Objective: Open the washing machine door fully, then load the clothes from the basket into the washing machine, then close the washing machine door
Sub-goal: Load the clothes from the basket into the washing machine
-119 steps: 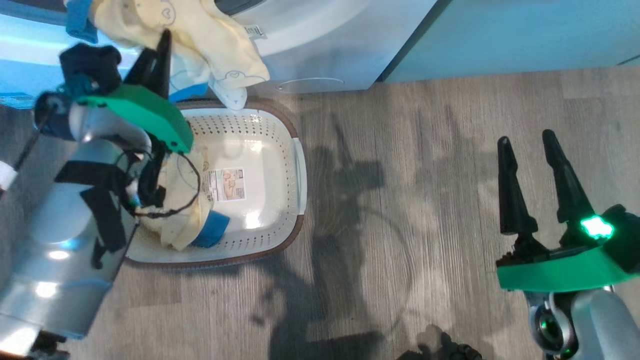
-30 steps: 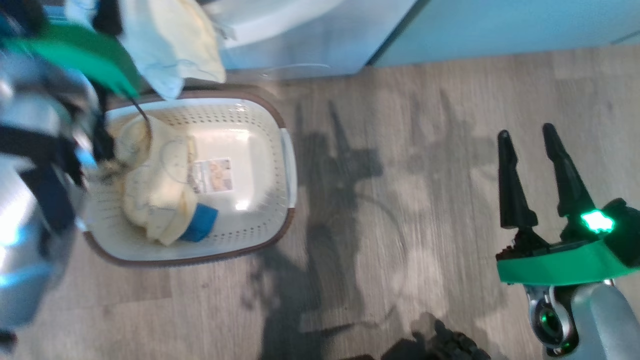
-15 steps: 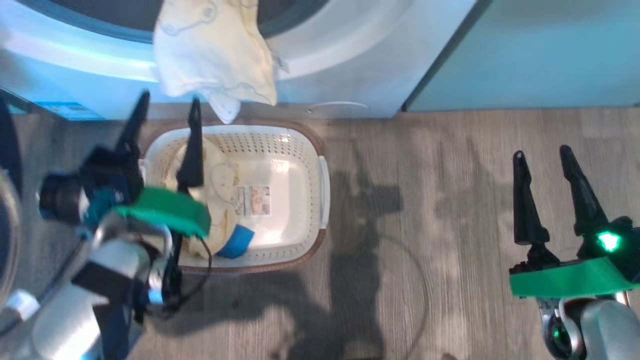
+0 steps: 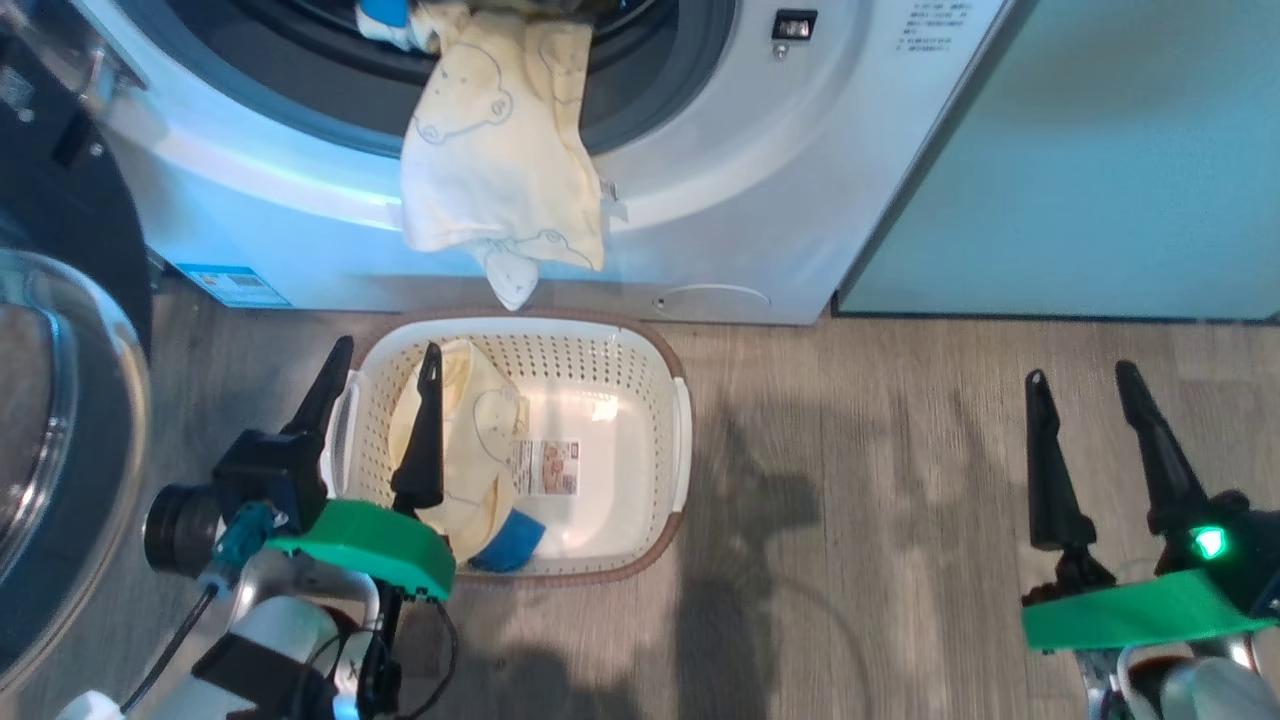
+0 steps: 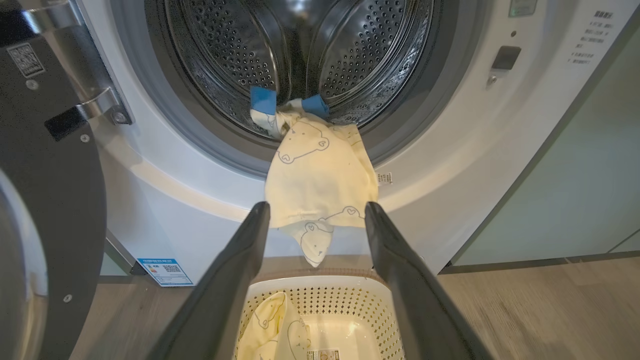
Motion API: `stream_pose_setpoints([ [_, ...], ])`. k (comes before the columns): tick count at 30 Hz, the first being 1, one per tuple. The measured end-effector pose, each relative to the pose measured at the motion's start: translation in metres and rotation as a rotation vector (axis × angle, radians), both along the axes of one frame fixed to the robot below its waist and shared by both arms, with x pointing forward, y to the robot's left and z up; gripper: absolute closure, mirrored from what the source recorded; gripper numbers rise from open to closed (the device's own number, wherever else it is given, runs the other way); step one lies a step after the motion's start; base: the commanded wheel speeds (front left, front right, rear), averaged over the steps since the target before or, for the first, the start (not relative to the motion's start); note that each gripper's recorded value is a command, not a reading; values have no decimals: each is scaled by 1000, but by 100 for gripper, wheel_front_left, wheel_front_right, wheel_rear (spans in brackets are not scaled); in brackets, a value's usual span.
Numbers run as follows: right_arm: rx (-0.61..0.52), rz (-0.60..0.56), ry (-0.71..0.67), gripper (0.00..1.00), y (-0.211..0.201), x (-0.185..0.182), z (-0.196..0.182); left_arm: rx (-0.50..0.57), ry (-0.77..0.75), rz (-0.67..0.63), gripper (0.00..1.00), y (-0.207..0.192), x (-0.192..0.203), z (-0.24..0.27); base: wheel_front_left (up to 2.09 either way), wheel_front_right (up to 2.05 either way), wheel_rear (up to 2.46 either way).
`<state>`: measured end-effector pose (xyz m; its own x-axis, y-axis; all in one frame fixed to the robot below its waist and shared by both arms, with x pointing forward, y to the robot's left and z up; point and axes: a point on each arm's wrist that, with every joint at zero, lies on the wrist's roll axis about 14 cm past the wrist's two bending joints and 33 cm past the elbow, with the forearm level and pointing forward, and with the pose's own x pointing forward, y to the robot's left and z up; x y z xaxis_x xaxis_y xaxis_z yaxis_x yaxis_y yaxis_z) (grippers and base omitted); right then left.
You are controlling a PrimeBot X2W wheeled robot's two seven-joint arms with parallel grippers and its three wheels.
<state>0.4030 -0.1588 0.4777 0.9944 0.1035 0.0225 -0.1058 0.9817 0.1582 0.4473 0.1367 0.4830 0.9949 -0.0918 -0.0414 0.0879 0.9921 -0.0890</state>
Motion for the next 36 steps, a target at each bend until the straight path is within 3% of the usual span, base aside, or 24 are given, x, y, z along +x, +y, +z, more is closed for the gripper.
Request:
stream_pose_setpoints([
  [26,5,35,-23,0,12,-6,9,-10,39,21,0,4,-14,-8,0,0,0],
  [36,33,18,24,0,8,-2,-7,-15,61,-5,0,-6,15,-23,0,0,0],
])
